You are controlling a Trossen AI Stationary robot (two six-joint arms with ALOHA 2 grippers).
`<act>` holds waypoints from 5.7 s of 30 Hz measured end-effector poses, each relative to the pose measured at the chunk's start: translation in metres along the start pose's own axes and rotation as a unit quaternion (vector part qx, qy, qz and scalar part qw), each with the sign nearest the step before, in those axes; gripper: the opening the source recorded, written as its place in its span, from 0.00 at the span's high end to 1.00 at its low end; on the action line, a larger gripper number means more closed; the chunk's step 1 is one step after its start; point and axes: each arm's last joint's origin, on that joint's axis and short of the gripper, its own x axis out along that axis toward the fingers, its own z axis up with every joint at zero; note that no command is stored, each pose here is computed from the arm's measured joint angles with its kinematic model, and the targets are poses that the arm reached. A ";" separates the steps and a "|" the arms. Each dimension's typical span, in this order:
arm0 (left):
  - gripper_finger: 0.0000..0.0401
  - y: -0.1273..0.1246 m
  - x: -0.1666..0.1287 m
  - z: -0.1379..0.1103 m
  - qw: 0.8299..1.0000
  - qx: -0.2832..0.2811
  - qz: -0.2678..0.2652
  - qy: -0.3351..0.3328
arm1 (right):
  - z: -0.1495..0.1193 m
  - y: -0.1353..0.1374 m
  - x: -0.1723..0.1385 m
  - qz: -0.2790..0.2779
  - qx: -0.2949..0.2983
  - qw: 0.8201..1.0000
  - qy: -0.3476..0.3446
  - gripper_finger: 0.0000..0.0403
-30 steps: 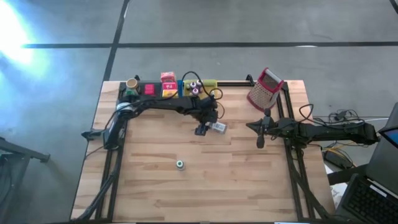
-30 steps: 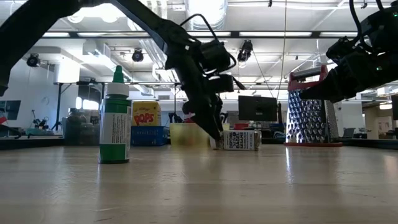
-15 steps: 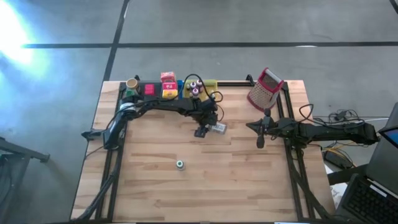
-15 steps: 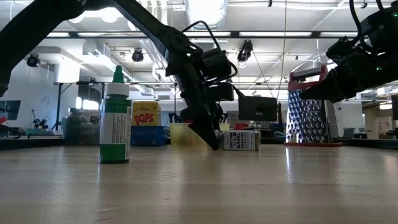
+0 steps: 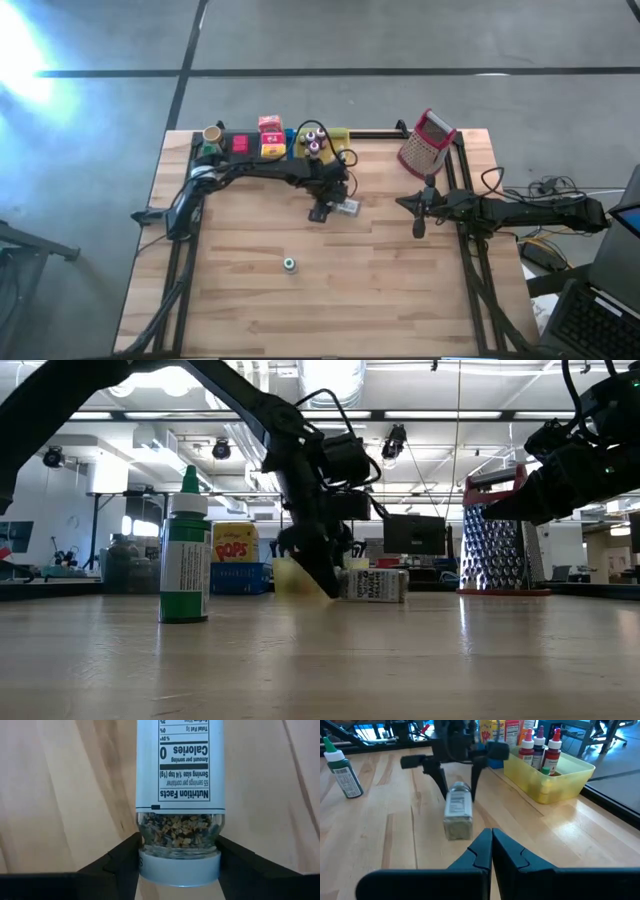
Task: Pick & Place Kitchen Items
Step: Put the white seasoning bottle into the blue bin
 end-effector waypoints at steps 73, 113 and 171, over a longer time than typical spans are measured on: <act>0.46 -0.056 -0.148 -0.140 0.674 0.394 0.132 0.611 | 0.000 0.000 0.000 0.000 0.000 1.000 0.000 0.98; 0.46 -0.006 -0.135 -0.173 0.730 0.296 0.160 0.595 | 0.000 0.000 0.000 0.000 0.000 1.000 0.000 0.98; 0.27 -0.017 -0.110 -0.192 0.737 0.304 0.158 0.583 | 0.000 0.000 0.000 0.000 0.000 1.000 0.000 0.98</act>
